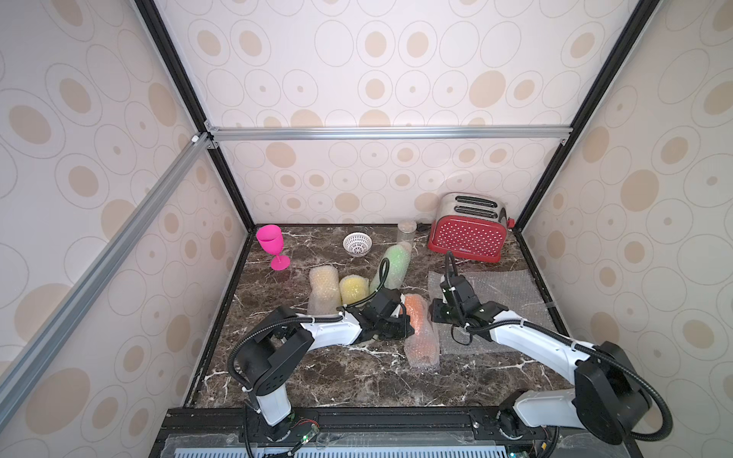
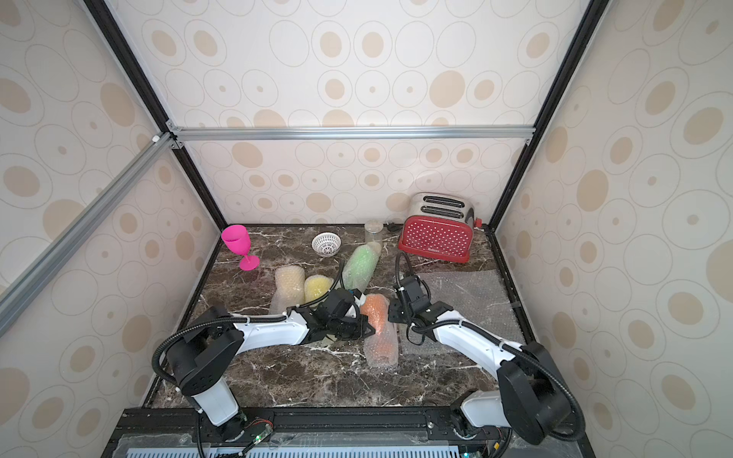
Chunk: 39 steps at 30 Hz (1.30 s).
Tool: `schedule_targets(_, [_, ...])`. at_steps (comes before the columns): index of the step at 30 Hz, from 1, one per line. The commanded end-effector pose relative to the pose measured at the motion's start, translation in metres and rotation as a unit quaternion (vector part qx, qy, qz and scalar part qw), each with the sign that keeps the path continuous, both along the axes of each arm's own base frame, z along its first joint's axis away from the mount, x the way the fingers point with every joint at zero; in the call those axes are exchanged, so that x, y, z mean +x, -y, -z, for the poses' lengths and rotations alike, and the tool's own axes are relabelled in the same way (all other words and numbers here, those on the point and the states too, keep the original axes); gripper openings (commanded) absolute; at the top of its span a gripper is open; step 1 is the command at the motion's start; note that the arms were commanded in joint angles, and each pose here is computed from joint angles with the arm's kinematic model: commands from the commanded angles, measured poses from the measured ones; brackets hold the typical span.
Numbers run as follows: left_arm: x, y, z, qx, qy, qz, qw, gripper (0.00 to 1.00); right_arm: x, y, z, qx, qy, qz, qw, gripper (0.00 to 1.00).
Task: Unpack wine glasses from bubble wrap
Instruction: Unwrap the bubble wrap at the center of the board.
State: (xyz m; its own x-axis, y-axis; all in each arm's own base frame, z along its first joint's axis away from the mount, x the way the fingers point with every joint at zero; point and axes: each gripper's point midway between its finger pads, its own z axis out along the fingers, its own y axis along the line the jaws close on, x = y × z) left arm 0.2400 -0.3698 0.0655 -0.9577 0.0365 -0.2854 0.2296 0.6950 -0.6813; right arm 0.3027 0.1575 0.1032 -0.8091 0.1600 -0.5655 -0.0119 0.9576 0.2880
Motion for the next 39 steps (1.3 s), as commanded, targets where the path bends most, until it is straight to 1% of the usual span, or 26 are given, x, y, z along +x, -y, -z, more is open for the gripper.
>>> schedule_targets(1, [-0.008, 0.0, -0.002, 0.003, -0.001, 0.009, 1.0, 0.0, -0.011, 0.021, -0.016, 0.017, 0.0, 0.01, 1.0, 0.39])
schedule_targets(3, [-0.008, 0.0, -0.003, 0.004, -0.001, 0.01, 1.0, 0.0, -0.016, 0.033, -0.024, 0.023, 0.002, 0.013, 1.0, 0.41])
schedule_targets(6, [-0.006, 0.001, -0.005, 0.006, 0.003, 0.011, 1.0, 0.0, -0.027, 0.042, -0.031, 0.019, -0.006, -0.003, 1.0, 0.45])
schedule_targets(9, [-0.005, 0.002, -0.007, 0.004, 0.007, 0.011, 1.0, 0.0, -0.04, 0.032, -0.03, 0.029, -0.025, -0.048, 0.998, 0.49])
schedule_targets(13, [-0.004, 0.004, -0.01, 0.003, 0.013, 0.015, 1.0, 0.0, -0.056, 0.009, -0.016, 0.075, -0.066, -0.106, 0.989, 0.6])
schedule_targets(15, [-0.005, 0.004, -0.01, 0.004, 0.013, 0.016, 1.0, 0.0, -0.06, -0.005, -0.012, 0.112, -0.07, -0.129, 0.983, 0.64])
schedule_targets(17, [-0.004, 0.003, -0.009, 0.006, 0.013, 0.017, 1.0, 0.0, -0.06, -0.015, -0.012, 0.141, -0.069, -0.14, 0.978, 0.66])
schedule_targets(19, [-0.004, 0.004, -0.011, 0.006, 0.014, 0.019, 1.0, 0.0, -0.06, -0.022, -0.011, 0.156, -0.069, -0.149, 0.974, 0.66])
schedule_targets(21, [-0.003, 0.005, -0.013, 0.005, 0.018, 0.02, 1.0, 0.0, -0.061, -0.025, -0.008, 0.154, -0.073, -0.155, 0.973, 0.66])
schedule_targets(25, [-0.002, 0.008, -0.014, 0.002, 0.018, 0.022, 1.0, 0.0, -0.062, -0.022, 0.013, 0.112, -0.093, -0.15, 0.978, 0.65])
schedule_targets(27, [-0.002, 0.009, -0.016, 0.0, 0.02, 0.024, 1.0, 0.0, -0.06, -0.019, 0.023, 0.09, -0.104, -0.14, 0.98, 0.59])
schedule_targets(29, [-0.001, 0.01, -0.017, -0.004, 0.022, 0.025, 0.999, 0.0, -0.059, -0.019, 0.031, 0.074, -0.115, -0.136, 0.981, 0.45])
schedule_targets(31, [-0.002, 0.011, -0.015, -0.004, 0.02, 0.028, 0.999, 0.0, -0.058, -0.022, 0.033, 0.066, -0.118, -0.138, 0.981, 0.36])
schedule_targets(33, [-0.003, 0.011, -0.014, -0.004, 0.017, 0.03, 0.999, 0.0, -0.056, -0.023, 0.033, 0.052, -0.113, -0.138, 0.983, 0.29])
schedule_targets(34, [-0.003, 0.012, -0.014, -0.004, 0.016, 0.031, 0.999, 0.0, -0.056, -0.023, 0.034, 0.046, -0.11, -0.135, 0.984, 0.24])
schedule_targets(36, [-0.003, 0.012, -0.016, -0.005, 0.018, 0.03, 0.999, 0.0, -0.056, -0.023, 0.036, 0.043, -0.111, -0.132, 0.984, 0.14])
schedule_targets(38, [-0.002, 0.011, -0.018, -0.006, 0.021, 0.028, 0.999, 0.0, -0.057, -0.026, 0.036, 0.053, -0.109, -0.136, 0.983, 0.01])
schedule_targets(39, [-0.002, 0.011, -0.02, -0.007, 0.022, 0.027, 0.999, 0.02, -0.058, -0.027, 0.035, 0.057, -0.106, -0.137, 0.983, 0.0])
